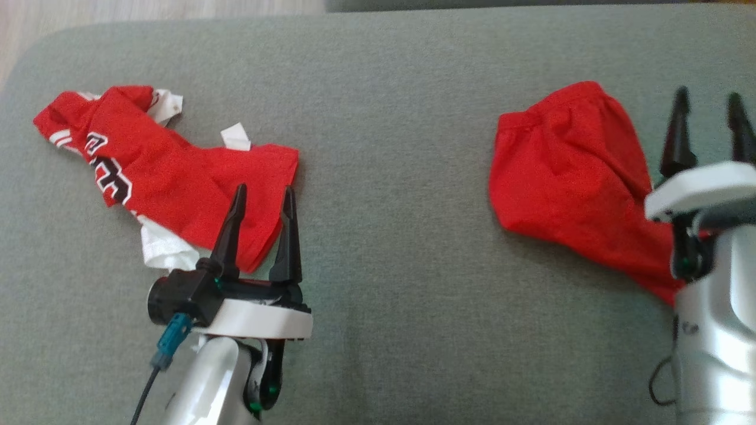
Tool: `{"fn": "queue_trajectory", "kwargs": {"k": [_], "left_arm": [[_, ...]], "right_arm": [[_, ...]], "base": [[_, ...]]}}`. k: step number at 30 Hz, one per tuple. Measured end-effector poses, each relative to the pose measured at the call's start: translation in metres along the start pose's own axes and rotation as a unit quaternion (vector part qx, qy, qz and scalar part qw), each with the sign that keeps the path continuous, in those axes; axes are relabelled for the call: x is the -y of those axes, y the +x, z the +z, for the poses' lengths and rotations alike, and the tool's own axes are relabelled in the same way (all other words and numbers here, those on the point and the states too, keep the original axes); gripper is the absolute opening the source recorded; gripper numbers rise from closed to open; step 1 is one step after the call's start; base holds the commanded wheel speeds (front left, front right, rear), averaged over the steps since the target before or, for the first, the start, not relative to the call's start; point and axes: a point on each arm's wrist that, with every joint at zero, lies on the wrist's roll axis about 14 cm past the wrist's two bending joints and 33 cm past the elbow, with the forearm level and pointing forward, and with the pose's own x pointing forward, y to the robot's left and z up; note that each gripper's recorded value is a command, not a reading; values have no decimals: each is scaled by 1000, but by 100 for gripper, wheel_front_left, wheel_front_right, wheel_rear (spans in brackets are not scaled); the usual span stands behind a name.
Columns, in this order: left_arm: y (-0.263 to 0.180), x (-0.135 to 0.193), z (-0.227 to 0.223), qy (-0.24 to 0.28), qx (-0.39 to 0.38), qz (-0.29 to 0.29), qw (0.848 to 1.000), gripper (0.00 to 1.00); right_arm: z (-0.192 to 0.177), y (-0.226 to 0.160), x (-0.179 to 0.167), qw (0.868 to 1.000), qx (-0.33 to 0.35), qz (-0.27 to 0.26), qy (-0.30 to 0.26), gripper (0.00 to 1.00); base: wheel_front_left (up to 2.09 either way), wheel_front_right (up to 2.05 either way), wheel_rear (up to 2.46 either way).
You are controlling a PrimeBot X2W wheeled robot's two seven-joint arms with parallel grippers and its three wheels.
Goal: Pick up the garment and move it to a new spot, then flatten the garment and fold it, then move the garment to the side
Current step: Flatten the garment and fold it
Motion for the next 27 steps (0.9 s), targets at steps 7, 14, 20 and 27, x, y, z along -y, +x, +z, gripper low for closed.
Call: {"fn": "queue_trajectory", "kwargs": {"k": [7, 14, 20, 27], "left_arm": [[3, -13, -8, 2, -11, 15, 1000, 100], [4, -20, -9, 5, -13, 23, 1000, 100], [4, -16, -5, 7, -8, 21, 1000, 100], [2, -7, 6, 4, 7, 11, 1000, 100]], "right_arm": [[-66, 21, -33, 990, -133, 38, -2, 100], [-106, 20, -51, 977, -198, 73, -28, 47], [-70, 36, -42, 990, -120, 65, -27, 0], [2, 50, -10, 999, -10, 30, -41, 0]], "base": [[0, 0, 0], [0, 0, 0], [0, 0, 0], [0, 0, 0]]}}
